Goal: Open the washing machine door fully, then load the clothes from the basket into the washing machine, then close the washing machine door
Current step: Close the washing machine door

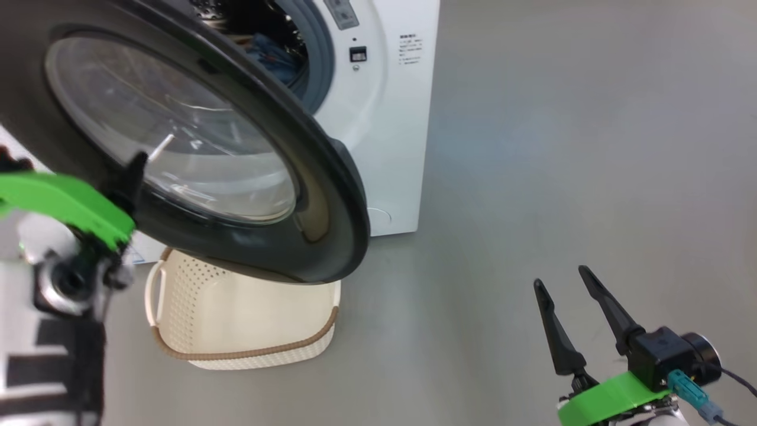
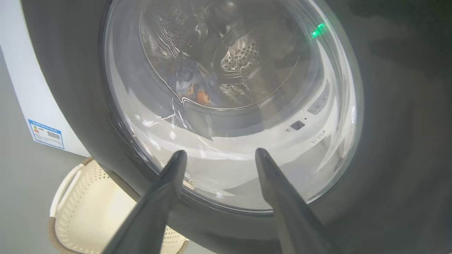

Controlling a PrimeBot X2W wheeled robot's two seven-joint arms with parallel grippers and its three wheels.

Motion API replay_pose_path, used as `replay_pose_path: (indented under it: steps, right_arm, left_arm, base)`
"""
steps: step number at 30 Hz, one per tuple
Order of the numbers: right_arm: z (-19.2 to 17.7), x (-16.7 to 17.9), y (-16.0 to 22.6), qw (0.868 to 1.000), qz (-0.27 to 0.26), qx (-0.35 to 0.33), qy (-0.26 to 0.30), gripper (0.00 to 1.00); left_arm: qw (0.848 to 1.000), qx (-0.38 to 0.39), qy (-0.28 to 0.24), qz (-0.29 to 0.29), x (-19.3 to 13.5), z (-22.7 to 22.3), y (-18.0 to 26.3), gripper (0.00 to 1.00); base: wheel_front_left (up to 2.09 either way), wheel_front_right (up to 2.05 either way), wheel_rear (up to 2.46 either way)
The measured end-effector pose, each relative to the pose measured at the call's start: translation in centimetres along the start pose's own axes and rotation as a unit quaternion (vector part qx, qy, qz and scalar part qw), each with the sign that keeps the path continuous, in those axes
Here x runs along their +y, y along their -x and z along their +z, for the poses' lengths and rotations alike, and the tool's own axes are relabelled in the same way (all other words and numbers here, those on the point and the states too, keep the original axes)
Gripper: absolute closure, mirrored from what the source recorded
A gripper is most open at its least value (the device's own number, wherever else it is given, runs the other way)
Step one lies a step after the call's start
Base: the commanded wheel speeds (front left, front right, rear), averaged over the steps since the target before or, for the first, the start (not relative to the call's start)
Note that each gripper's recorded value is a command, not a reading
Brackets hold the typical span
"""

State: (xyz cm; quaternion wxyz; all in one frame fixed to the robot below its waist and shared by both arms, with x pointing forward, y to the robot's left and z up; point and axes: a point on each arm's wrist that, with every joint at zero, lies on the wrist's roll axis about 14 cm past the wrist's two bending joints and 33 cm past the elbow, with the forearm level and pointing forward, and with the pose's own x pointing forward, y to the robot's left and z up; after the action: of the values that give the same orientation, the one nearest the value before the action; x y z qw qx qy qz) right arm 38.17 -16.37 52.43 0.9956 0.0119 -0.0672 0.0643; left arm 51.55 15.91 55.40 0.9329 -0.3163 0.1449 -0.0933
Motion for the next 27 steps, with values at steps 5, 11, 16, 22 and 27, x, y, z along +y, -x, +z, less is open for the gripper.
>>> replay_pose_path:
  steps: [5,11,16,22,27]
  right_arm:
    - [0.0,0.4,0.1,1.0,0.006,0.0,-0.001,0.0]
    - [0.1,0.4,0.2,1.0,0.008,-0.001,0.003,0.0]
    - [0.1,0.4,0.0,1.0,0.011,-0.001,0.007,0.0]
    - [-0.2,0.1,0.0,1.0,0.01,0.003,0.01,0.0]
    - [-0.6,-0.6,-0.1,1.0,0.002,0.009,0.014,0.0]
  left_arm:
    - [0.996,-0.05,-0.078,0.013,1.0,-0.5,2.6,0.0]
    - [0.984,-0.114,-0.129,0.035,2.5,-1.4,5.6,0.0]
    - [0.978,-0.12,-0.165,0.043,3.5,-4.5,7.1,0.0]
    - [0.973,-0.124,-0.19,0.039,4.2,-7.0,8.1,0.0]
    - [0.963,-0.107,-0.242,0.044,5.4,-8.9,8.7,0.0]
  base:
    - [0.0,0.0,0.0]
    - [0.0,0.0,0.0]
    - [0.0,0.0,0.0]
    - [0.0,0.0,0.0]
    - [0.0,0.0,0.0]
